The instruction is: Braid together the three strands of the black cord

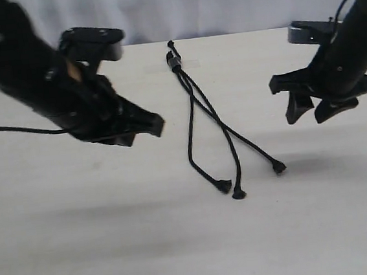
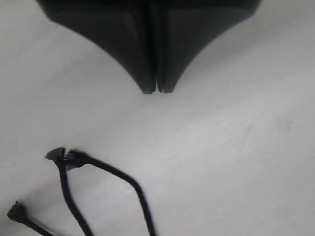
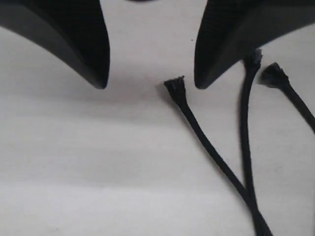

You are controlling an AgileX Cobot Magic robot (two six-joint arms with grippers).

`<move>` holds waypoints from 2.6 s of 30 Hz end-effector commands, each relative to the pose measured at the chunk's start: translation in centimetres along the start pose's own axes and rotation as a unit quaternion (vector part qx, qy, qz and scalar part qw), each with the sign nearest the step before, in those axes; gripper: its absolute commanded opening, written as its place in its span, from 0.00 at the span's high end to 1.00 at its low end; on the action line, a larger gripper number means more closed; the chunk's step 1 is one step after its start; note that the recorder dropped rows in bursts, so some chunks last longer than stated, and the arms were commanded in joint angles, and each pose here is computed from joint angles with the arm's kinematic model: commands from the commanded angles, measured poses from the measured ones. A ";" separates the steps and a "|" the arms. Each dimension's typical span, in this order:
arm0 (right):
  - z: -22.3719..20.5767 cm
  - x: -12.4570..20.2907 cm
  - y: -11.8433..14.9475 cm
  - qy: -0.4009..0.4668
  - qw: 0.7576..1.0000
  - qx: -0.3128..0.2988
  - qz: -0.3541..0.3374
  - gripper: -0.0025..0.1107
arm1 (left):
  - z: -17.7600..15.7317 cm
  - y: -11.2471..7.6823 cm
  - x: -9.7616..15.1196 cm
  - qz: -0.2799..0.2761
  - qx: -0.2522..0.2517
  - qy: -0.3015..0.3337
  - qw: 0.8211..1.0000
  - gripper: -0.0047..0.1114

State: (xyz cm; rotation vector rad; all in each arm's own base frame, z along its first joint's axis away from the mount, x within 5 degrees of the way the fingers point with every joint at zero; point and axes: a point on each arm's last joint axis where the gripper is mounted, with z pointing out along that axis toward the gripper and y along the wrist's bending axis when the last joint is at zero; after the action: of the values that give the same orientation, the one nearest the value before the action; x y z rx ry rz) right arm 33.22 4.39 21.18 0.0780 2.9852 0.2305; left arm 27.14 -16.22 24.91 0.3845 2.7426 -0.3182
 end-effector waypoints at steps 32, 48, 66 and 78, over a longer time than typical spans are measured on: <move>-1.9 7.4 -5.8 -0.064 0.995 -0.001 0.083 0.53 | 18.7 -14.1 -6.6 0.128 -0.030 0.115 0.985 0.96; -1.8 7.5 -5.8 -0.059 0.997 0.002 0.058 0.53 | 10.1 -7.3 -12.9 0.126 -0.055 0.075 0.988 0.96; -2.0 7.2 -4.1 -0.074 0.993 -0.087 -0.027 0.53 | 12.0 0.6 -5.3 0.123 -0.161 0.234 0.951 0.96; -0.7 8.6 5.2 -0.104 0.969 -0.129 -0.185 0.53 | 13.7 1.5 -2.6 0.124 -0.143 0.217 0.958 0.60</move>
State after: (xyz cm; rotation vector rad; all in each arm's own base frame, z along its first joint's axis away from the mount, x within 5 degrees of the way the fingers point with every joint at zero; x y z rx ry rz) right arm 24.85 9.91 21.30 -0.4713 2.6754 0.5327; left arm 33.89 -19.49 11.98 0.7741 3.1043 0.2128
